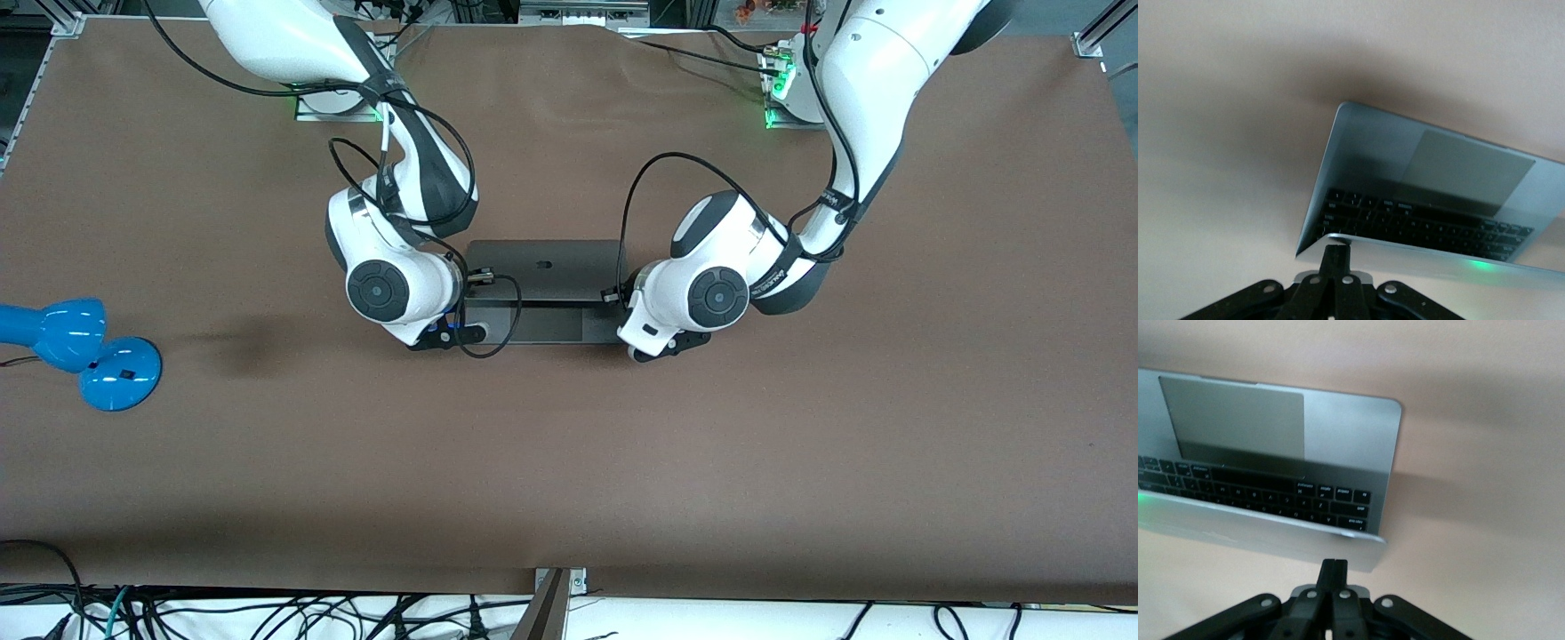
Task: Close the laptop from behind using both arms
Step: 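Push the laptop lid forward with both grippers from behind, then press the lid down onto the keyboard with both grippers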
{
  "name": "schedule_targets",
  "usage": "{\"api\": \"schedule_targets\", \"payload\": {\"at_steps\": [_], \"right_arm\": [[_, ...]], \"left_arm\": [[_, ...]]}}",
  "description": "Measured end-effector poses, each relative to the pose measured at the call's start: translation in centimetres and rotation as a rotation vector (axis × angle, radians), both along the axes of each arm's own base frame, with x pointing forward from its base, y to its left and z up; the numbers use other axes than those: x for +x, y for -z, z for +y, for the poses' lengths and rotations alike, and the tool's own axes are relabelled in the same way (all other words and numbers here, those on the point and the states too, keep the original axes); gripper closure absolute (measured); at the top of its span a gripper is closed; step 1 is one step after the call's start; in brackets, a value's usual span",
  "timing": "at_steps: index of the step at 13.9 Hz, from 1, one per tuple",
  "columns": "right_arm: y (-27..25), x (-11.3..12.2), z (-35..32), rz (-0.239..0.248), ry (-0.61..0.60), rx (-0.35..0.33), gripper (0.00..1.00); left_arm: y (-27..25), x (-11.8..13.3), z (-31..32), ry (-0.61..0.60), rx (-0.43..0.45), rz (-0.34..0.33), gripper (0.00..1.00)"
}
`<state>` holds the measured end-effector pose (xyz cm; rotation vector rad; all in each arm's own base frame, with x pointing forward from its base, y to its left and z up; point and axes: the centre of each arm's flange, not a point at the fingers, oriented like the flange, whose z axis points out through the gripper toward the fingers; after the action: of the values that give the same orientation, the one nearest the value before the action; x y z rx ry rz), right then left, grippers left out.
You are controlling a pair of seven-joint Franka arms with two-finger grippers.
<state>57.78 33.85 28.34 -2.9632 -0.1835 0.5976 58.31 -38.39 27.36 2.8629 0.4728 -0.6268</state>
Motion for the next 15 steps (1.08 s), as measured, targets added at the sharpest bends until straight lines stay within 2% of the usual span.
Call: {"api": "schedule_targets", "payload": {"at_steps": [11,15], "right_arm": [[4.8,1.9,0.0,-0.023,0.011,-0.018,0.99],[6.8,2.3,-0.1,-0.046,0.01,-0.029,0.99]], "left_arm": [[4.3,1.1,0.3,-0.014,0.011,-0.026,0.99],[5.7,1.2,-0.1,-0.017,0.028,-0.049,0.99]]}}
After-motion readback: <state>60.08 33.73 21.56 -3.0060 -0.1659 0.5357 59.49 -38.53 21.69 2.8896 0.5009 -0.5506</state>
